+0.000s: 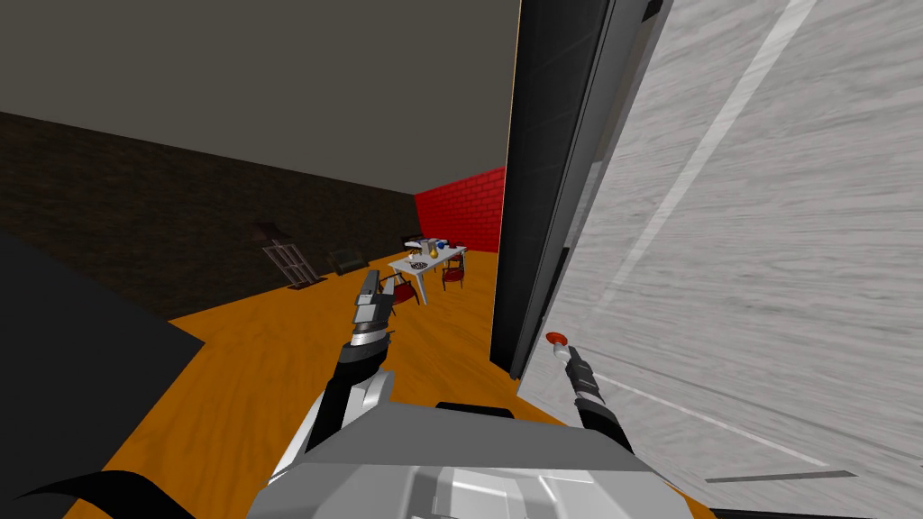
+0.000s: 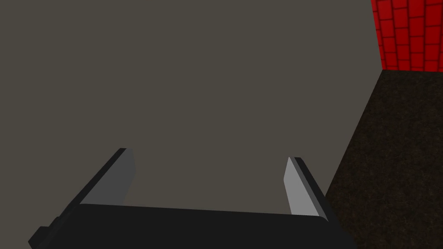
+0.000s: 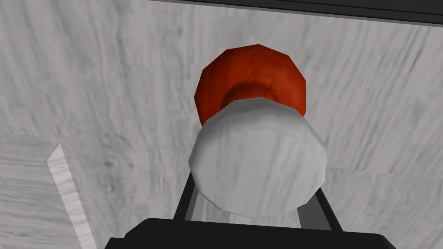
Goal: Pull the door open
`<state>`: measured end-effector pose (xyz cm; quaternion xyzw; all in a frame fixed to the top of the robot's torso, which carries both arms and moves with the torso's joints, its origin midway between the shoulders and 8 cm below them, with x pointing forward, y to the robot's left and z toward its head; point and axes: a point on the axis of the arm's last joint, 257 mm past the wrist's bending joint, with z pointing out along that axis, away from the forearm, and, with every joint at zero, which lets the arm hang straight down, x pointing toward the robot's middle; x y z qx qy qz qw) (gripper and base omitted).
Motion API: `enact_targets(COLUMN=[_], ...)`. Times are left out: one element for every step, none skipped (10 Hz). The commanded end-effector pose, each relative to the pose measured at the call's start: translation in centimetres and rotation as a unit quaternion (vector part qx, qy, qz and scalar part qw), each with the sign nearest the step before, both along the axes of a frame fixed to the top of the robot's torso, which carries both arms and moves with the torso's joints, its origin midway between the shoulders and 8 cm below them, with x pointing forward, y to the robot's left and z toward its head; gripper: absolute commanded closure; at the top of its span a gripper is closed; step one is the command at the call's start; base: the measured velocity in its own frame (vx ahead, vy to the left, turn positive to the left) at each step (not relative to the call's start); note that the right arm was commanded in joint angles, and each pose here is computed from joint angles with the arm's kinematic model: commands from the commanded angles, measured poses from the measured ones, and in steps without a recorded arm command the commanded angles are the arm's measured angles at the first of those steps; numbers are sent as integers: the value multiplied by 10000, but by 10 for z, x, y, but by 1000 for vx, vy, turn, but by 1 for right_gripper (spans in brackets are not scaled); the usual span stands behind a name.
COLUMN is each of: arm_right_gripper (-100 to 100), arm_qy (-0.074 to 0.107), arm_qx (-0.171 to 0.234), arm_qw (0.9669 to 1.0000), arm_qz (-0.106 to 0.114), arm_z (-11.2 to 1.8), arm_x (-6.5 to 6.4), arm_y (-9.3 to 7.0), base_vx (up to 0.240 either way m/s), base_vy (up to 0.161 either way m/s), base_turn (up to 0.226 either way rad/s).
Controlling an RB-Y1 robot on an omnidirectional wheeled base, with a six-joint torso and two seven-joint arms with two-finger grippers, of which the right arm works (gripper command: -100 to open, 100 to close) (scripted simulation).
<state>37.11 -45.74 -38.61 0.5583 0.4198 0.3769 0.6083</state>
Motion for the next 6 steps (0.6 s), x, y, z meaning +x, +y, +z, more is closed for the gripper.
enact_targets(arm_right_gripper=[100, 100, 100, 100, 100, 100], arm_qy=[-148, -151, -237, -304, -324, -408], arm_qx=[320, 326, 550, 722, 774, 989], arm_qw=[9994, 9993, 9982, 9969, 9965, 9942], arm_qz=[74, 75, 66, 56, 57, 49], arm_z=[2, 2, 2, 2, 2, 2], arm_x=[5, 5, 5, 4, 4, 3], arm_y=[11, 11, 11, 10, 10, 10], base_vx=[-32, -26, -29, -42, -34, -35], base_vy=[-12, -3, 1, -14, -10, -5], base_turn=[48, 31, 52, 41, 29, 56])
